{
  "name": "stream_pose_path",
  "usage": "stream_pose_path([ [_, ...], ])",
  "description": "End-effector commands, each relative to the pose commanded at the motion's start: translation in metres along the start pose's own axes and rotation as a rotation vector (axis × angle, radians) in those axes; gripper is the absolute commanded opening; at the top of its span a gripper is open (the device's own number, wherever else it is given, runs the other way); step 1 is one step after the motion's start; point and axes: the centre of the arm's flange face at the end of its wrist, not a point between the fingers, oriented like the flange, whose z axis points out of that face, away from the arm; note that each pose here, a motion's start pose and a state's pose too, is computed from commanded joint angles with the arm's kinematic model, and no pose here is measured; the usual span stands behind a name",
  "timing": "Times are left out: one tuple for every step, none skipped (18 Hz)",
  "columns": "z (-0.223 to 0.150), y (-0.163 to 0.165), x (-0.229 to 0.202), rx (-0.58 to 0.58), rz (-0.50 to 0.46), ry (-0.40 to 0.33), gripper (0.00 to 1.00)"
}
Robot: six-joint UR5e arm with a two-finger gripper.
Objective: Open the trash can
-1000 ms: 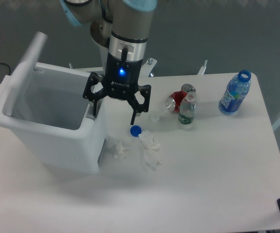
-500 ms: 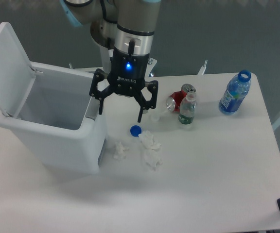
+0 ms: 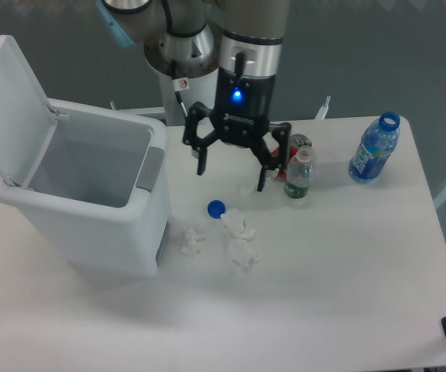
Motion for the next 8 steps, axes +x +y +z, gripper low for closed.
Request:
stream_pose_path([
  [0.0, 0.004, -0.004, -0.04, 0.042, -0.029, 1.0],
  [0.0, 0.008, -0.01, -0.094, 0.09, -0.062, 1.0],
  [0.003, 0.012, -0.015, -0.136, 0.132, -0.081, 1.0],
  [0.007, 0.014, -0.018, -0.162, 0.163, -0.085, 1.0],
  [0.007, 0.014, -0.02, -0.171, 0.179, -0.09, 1.0],
  [0.008, 0.015, -0.021, -0.174, 0.182, -0.09, 1.0],
  [0.007, 0.015, -0.021, -0.173, 0.183, -0.091, 1.0],
  [0.007, 0.015, -0.021, -0.175, 0.181, -0.092, 1.0],
])
